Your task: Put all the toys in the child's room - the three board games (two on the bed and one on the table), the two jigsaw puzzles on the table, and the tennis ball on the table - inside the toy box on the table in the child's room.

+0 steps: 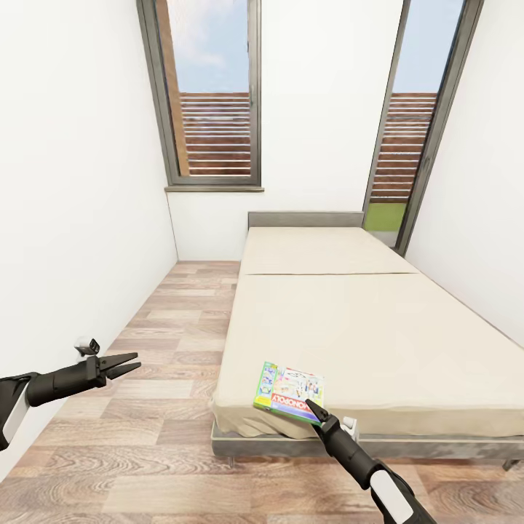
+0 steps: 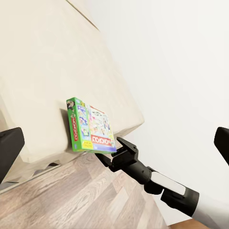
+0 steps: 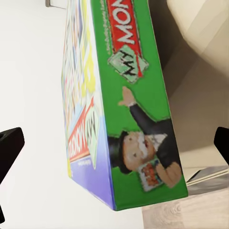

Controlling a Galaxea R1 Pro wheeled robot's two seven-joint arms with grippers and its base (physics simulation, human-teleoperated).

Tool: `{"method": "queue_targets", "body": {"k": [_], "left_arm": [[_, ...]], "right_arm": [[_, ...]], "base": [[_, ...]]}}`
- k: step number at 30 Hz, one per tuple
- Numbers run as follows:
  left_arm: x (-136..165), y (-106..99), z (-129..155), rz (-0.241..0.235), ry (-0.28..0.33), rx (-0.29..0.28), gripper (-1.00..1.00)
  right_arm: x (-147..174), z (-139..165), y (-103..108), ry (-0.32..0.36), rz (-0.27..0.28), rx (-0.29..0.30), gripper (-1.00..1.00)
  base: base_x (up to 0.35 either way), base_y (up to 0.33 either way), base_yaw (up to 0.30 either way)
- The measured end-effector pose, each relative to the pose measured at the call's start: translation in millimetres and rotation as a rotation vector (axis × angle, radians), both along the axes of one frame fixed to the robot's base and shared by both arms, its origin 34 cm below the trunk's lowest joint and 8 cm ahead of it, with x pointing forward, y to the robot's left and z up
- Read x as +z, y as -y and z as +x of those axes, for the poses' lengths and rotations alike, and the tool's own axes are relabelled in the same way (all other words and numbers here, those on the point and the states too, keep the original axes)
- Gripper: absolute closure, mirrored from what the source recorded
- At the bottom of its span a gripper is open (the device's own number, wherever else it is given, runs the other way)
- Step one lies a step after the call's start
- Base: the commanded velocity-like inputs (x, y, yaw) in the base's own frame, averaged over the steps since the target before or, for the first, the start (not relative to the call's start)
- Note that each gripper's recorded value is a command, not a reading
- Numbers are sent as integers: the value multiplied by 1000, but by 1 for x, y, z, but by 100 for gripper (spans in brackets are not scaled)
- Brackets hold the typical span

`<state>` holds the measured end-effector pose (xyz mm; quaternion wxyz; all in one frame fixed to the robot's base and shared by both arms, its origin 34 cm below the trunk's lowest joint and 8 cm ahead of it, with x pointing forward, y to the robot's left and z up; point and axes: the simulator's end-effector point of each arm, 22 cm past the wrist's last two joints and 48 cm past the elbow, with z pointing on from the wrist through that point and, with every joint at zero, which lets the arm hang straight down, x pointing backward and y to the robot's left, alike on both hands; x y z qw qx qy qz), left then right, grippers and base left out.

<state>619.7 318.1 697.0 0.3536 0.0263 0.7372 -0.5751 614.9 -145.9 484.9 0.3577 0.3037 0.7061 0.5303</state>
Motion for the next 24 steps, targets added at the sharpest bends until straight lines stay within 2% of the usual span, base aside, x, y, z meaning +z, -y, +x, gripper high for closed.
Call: {"method": "queue_targets", "body": {"k": [24], "left_arm": [[0, 0, 0, 1, 0, 0, -100]], "right_arm": [[0, 0, 0, 0, 1, 0, -100]], "base": [[0, 0, 0]]}}
